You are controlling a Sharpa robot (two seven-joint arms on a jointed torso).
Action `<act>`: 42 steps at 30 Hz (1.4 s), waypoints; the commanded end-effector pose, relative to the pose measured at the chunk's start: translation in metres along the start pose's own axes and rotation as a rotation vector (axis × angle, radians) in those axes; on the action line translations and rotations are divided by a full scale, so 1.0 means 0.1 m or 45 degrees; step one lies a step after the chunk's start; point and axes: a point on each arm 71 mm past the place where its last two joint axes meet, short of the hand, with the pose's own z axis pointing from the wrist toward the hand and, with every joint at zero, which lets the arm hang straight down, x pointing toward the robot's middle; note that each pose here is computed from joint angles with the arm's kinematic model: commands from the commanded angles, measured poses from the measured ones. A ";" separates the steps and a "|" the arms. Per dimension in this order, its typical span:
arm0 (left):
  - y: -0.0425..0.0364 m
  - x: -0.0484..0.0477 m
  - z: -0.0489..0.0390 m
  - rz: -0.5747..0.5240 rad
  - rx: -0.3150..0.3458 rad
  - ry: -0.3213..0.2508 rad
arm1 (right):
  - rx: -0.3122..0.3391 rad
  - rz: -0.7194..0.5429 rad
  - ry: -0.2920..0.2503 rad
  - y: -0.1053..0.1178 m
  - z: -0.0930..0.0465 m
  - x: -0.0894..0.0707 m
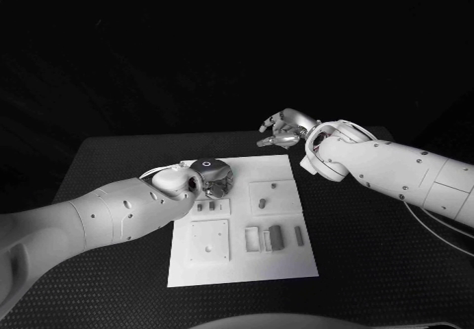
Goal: Assemble the parts on the task board
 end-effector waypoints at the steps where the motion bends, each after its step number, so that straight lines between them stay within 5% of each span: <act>1: -0.019 0.102 -0.023 -0.015 0.009 0.030 | -0.012 -0.002 0.012 0.01 0.00 0.01; 12: 0.016 0.078 -0.082 -0.088 0.005 -0.016 | -0.010 -0.003 0.011 0.00 0.00 0.00; 29: 0.097 -0.094 -0.113 -0.180 -0.025 -0.093 | -0.008 -0.004 0.010 -0.01 -0.01 0.00; 42: 0.186 -0.169 -0.218 -0.211 -0.052 -0.085 | -0.004 -0.005 0.012 -0.02 -0.01 -0.01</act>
